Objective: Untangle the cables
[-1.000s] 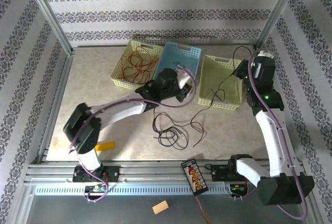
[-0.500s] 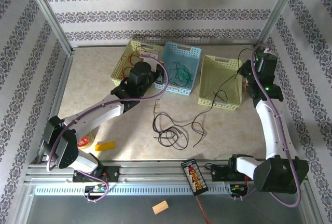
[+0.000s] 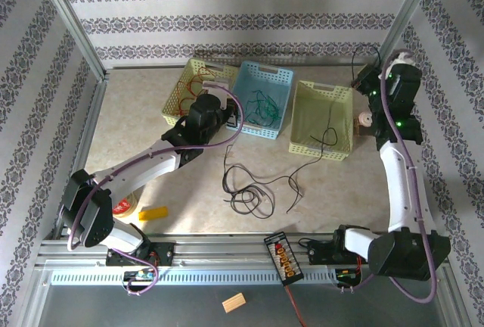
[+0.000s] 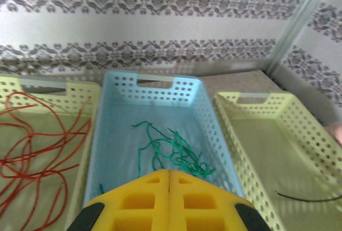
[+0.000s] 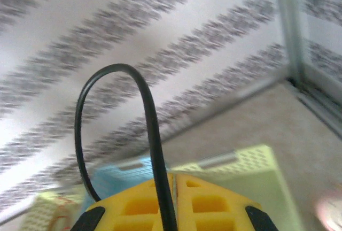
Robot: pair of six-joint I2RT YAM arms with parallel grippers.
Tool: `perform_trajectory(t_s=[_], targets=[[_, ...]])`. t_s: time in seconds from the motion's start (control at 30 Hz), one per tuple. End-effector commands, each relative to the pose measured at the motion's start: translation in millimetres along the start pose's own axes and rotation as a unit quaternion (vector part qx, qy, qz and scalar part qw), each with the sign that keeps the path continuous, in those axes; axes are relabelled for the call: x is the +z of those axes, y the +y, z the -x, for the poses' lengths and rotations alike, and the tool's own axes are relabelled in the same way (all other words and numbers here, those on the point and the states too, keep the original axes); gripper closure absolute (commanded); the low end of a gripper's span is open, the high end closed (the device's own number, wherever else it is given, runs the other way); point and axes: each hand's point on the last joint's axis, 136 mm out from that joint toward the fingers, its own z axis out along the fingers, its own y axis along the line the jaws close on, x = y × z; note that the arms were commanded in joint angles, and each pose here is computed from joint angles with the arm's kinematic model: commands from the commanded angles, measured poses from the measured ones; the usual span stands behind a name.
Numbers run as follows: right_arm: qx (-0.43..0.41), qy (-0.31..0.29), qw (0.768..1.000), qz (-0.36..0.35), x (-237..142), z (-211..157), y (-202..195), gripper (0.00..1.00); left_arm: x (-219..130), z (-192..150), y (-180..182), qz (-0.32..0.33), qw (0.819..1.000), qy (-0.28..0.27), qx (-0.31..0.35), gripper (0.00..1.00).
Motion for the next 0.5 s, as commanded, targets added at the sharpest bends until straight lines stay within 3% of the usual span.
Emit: perform_trajectory(t_s=[0.0,0.13,0.23,0.33,0.47], targets=[[-0.023,-0.018,0.988,0.150,-36,24,75,1.00,0,1,-40,-0.105,0.994,-0.004,-0.003,1.00],[-0.078,-0.011,0.971,0.227,-72,14,121,1.00,5,-23,-79,-0.188,0.981,0.046,0.026,1.00],[-0.090,-0.034,0.973,0.209,-85,19,121,1.00,8,-35,-87,-0.203,0.977,0.065,0.029,1.00],[-0.088,-0.040,0.981,0.170,-76,21,108,1.00,8,-38,-92,-0.217,0.974,0.068,0.023,1.00],[-0.069,-0.006,0.990,0.124,-37,4,86,1.00,7,-38,-93,-0.217,0.974,0.069,0.015,1.00]])
